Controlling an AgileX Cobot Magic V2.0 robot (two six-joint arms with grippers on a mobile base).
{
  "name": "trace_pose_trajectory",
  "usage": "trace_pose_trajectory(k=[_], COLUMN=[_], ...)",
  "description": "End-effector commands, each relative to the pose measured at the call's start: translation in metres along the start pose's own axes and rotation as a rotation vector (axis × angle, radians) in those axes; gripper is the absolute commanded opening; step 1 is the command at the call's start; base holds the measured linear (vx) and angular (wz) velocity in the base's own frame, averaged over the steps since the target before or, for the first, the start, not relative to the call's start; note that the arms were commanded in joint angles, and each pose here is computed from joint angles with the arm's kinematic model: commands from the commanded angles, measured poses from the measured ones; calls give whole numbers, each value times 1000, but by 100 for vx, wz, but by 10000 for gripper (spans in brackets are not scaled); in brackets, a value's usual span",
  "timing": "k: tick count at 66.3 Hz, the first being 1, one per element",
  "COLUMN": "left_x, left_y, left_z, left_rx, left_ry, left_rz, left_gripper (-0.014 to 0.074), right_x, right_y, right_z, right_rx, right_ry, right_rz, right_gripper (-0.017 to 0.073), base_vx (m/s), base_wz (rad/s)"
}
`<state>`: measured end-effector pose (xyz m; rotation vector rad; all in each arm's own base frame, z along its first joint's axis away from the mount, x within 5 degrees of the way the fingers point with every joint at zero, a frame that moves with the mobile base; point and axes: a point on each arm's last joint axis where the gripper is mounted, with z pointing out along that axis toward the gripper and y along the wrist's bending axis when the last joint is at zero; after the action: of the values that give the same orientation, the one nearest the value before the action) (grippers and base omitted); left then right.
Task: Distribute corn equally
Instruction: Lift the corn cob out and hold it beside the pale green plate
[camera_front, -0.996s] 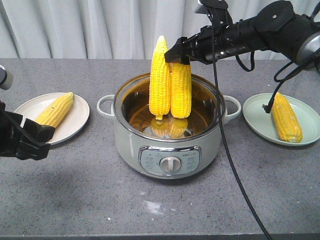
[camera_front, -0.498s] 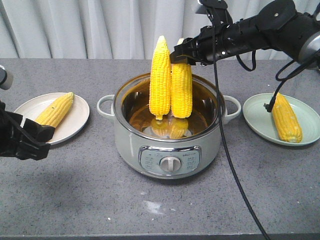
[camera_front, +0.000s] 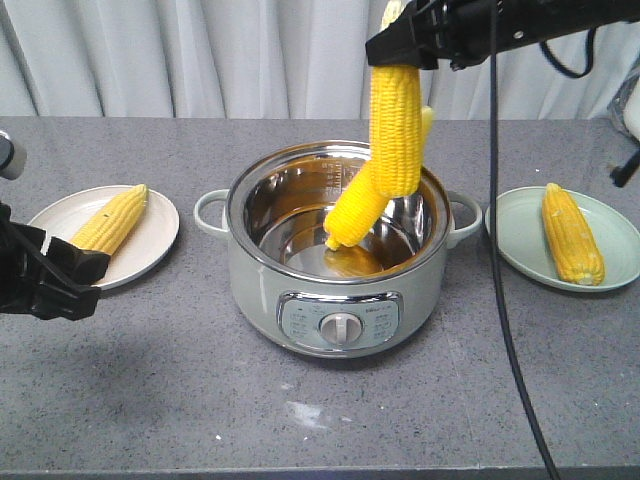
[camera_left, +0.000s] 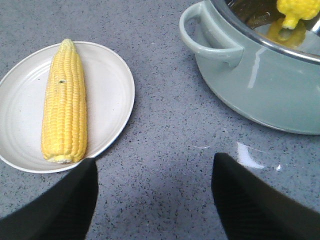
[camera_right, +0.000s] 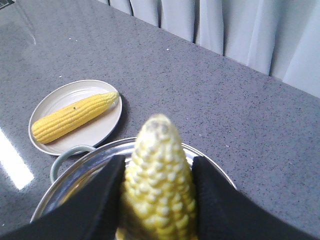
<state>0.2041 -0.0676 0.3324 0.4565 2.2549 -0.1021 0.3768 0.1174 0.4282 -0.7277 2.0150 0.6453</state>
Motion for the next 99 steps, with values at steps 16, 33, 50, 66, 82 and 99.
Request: trace_pose_trajectory(k=[16, 33, 50, 66, 82, 99], left_x=[-13, -13, -13, -13, -13, -13], left_y=[-1, -1, -1, -1, -1, -1], left_z=[-11, -11, -11, -11, -11, -11], left_rx=[4, 4, 4, 4, 4, 4], left_ry=[-105, -105, -105, -105, -105, -105], left_rz=[-2, -2, -2, -2, -2, -2], left_gripper=[463, 463, 463, 463, 463, 463], right_x=[-24, -2, 40, 82, 126, 149], right_y=[52, 65, 82, 92, 97, 100], right_z=[-87, -115, -129, -133, -131, -131], right_rx=[47, 169, 177, 189, 218, 231], right_ry=[-67, -32, 5, 28, 37, 44], right_rz=[-13, 13, 40, 77, 108, 95], right_gripper=[206, 206, 206, 206, 206, 206], base_vx=[0, 0, 0, 0, 0, 0], base_wz=[0, 0, 0, 0, 0, 0])
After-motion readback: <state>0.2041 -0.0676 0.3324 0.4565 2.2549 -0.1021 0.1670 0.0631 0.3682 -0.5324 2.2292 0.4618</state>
